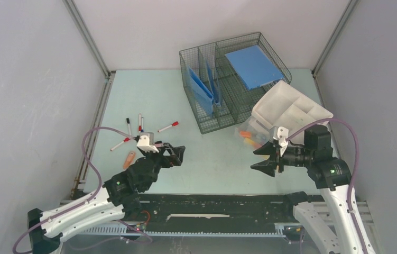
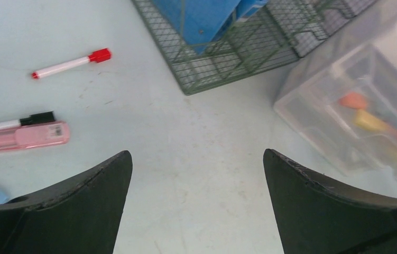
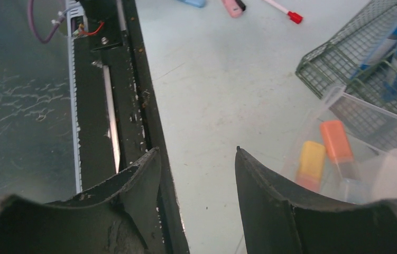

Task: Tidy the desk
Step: Place the stationery in the drawer.

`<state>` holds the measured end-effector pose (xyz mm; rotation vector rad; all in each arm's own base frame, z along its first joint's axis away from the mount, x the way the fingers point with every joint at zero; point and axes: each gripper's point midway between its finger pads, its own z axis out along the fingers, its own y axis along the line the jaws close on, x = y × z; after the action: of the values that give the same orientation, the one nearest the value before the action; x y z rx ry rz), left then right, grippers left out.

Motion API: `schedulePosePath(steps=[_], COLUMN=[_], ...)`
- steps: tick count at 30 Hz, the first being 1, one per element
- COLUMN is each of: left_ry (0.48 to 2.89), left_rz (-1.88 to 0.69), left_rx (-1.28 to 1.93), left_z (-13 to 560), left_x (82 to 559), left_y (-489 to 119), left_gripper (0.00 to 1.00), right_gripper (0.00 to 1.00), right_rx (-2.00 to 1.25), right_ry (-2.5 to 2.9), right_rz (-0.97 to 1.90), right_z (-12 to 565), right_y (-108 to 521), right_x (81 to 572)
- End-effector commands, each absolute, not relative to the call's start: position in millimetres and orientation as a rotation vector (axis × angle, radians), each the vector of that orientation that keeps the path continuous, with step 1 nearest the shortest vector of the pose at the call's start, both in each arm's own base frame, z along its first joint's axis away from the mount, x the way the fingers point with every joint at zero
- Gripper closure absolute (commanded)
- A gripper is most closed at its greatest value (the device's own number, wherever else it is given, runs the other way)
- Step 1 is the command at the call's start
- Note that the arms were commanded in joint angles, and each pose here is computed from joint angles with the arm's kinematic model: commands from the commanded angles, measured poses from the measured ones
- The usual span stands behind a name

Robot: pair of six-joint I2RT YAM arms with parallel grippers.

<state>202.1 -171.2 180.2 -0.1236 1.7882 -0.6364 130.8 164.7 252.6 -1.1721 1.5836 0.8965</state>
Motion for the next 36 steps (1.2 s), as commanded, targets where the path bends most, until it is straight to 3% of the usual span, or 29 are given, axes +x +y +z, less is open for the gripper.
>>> schedulePosePath(steps=[1, 21, 36], left_ry=[1.853, 2.045, 1.782], left_rz=[-0.580, -0.613, -1.028], left_rx=[-0.155, -0.361, -0.187], left_z=[170, 120, 171], left_x=[210, 233, 244], left_y=[-164, -141, -201], left_gripper=[0.00, 0.01, 0.01], right_gripper=[0.38, 0.37, 0.39], right_rx=[-1.246, -1.377, -1.463], right_ry=[1.556, 1.563, 1.515], right_rz=[0.890, 0.776, 0.791], right_z=[254, 226, 214], right_y=[169, 179, 179], right_x=[123, 128, 120])
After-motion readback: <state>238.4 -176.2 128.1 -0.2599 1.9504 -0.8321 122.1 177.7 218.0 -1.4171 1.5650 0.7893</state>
